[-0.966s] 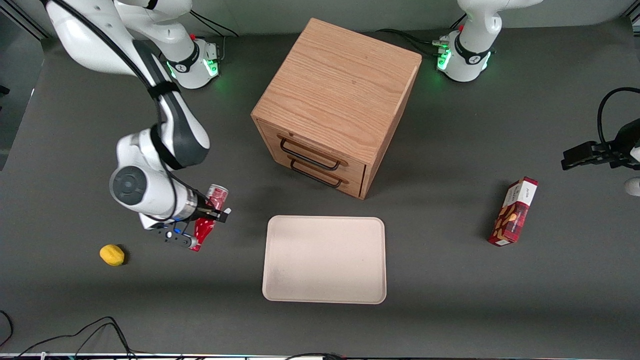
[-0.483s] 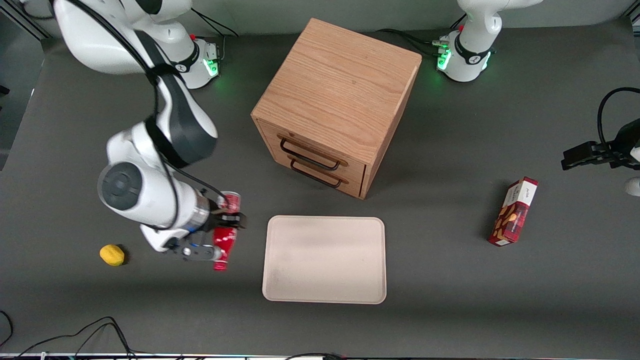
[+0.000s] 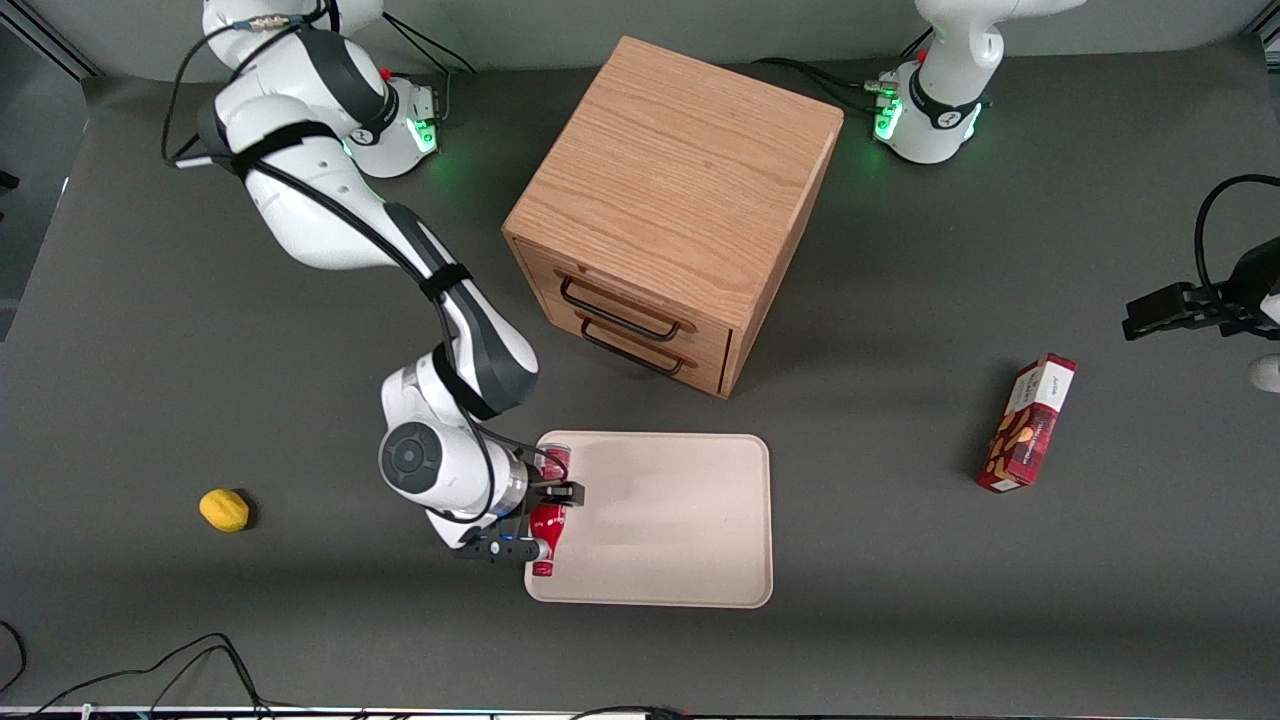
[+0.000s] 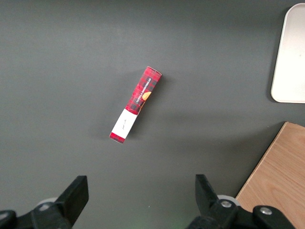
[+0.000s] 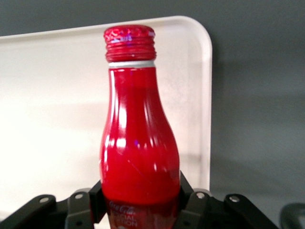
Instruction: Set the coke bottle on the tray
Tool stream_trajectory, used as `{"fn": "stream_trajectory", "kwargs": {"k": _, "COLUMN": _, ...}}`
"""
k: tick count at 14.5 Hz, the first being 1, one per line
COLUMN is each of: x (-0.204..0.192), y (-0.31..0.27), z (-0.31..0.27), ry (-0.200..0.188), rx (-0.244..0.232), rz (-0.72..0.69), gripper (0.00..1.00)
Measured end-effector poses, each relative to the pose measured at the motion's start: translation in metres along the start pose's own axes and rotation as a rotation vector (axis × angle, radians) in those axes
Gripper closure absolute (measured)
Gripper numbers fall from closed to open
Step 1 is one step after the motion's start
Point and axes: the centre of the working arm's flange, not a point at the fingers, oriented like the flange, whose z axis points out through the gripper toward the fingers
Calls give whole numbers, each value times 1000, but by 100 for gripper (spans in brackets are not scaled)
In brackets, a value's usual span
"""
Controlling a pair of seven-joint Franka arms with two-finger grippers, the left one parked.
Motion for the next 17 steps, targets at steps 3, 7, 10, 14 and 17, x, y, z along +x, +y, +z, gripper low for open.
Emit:
{"fn": "stream_trajectory", "kwargs": {"k": 3, "x": 0, "y": 3, "z": 18, "ry": 5, "rx": 5, "rz": 12, "gripper": 46}}
{"fn": "stream_trajectory", "kwargs": {"k": 7, "x": -1, "y": 7, "z": 34, "ry": 7, "rx": 8, "rz": 18, "gripper": 46}}
{"fn": "stream_trajectory", "kwargs": {"k": 10, "x": -1, "y": 7, "z": 37, "ry": 15, "rx": 9, "rz": 18, "gripper": 20}}
{"fn": "stream_trajectory", "kwargs": {"k": 14, "x": -1, "y": 7, "z": 38, "ry": 19, "rx": 0, "rz": 10, "gripper": 0}}
{"fn": "stream_trajectory", "kwargs": {"k": 17, "x": -1, "y": 7, "z": 38, "ry": 28, "rx": 3, "rz": 8, "gripper": 0}}
